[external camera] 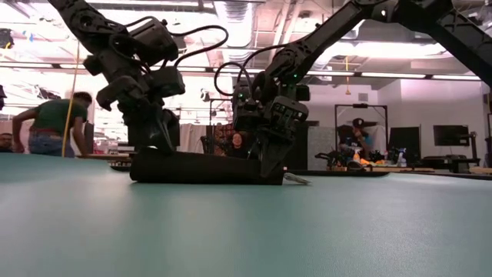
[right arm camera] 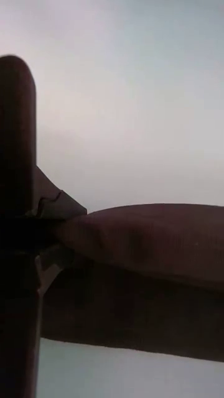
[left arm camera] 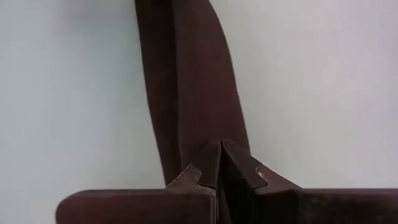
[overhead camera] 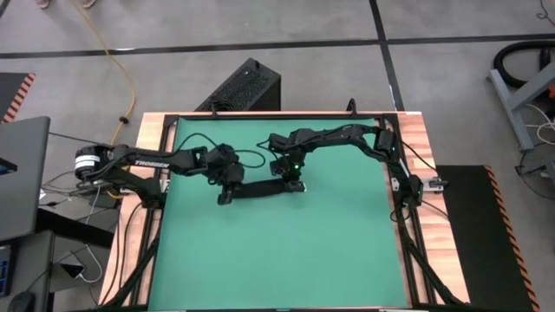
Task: Roll napkin
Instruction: Roll the black table napkin
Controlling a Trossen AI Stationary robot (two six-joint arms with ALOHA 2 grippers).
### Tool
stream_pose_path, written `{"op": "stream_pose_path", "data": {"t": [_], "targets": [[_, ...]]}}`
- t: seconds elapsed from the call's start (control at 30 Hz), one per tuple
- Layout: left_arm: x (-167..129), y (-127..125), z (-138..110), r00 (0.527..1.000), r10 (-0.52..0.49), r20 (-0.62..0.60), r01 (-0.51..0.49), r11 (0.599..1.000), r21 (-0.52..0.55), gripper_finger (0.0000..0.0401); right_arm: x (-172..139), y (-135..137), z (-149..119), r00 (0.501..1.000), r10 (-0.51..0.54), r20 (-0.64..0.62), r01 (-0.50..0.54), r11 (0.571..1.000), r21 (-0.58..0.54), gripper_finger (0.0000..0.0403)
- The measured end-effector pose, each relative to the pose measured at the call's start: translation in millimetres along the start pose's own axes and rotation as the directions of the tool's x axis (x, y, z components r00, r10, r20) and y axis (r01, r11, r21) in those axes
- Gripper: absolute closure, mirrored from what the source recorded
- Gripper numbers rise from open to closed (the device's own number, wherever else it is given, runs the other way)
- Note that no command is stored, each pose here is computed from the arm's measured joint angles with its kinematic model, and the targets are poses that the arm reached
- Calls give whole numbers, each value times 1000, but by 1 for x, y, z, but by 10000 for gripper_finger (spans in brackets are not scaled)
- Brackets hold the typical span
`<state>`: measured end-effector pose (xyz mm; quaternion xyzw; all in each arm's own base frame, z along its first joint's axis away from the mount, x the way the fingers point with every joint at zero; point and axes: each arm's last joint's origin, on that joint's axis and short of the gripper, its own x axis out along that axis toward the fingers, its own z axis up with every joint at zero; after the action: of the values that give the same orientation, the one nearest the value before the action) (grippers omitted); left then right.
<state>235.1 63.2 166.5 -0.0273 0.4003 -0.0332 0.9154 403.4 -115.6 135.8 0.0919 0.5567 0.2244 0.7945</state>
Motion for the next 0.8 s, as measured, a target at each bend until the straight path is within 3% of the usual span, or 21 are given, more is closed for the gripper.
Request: {"op": "stream_pose_path", "data": {"t": [0.3, 0.8], "targets": [[-2, 10, -3, 1000, 27, 1, -27, 1000, -8, 401, 0, 0, 0, 1000, 0, -1, 0, 1000, -2, 373], [7, 9, -35, 994, 108, -2, -108, 994, -14, 401, 0, 1, -1, 1000, 4, -8, -4, 1000, 29, 373]]}}
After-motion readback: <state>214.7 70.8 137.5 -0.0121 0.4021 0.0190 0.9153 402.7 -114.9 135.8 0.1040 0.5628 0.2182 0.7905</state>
